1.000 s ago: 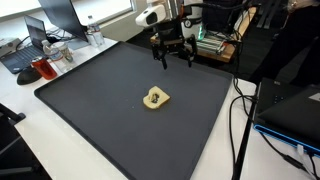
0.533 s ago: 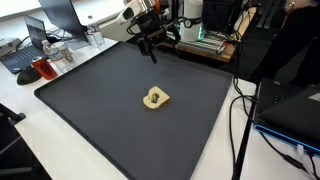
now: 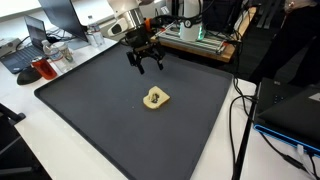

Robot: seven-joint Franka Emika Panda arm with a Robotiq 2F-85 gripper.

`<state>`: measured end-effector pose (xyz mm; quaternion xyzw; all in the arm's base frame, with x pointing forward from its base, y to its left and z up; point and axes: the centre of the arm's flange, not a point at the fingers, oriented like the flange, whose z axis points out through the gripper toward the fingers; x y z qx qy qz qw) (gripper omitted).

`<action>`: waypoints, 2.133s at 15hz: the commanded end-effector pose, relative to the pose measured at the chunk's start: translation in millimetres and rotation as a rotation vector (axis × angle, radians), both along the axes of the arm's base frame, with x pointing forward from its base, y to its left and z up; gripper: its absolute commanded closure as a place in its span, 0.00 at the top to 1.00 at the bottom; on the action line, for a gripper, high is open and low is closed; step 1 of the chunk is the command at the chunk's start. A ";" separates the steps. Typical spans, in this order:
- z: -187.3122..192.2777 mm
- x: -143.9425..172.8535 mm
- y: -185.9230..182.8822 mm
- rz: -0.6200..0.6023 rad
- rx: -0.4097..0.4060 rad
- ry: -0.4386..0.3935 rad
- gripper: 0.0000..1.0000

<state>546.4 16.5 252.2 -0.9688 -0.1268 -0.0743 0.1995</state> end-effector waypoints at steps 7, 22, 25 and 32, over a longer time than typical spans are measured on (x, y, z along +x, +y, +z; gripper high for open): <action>-32.9 -2.5 41.6 -0.111 -0.087 0.011 1.00; -68.0 -21.1 101.2 -0.286 -0.394 0.007 1.00; -77.3 -18.7 100.9 -0.359 -0.405 0.013 1.00; -86.2 -6.5 123.0 -0.439 -0.428 0.010 1.00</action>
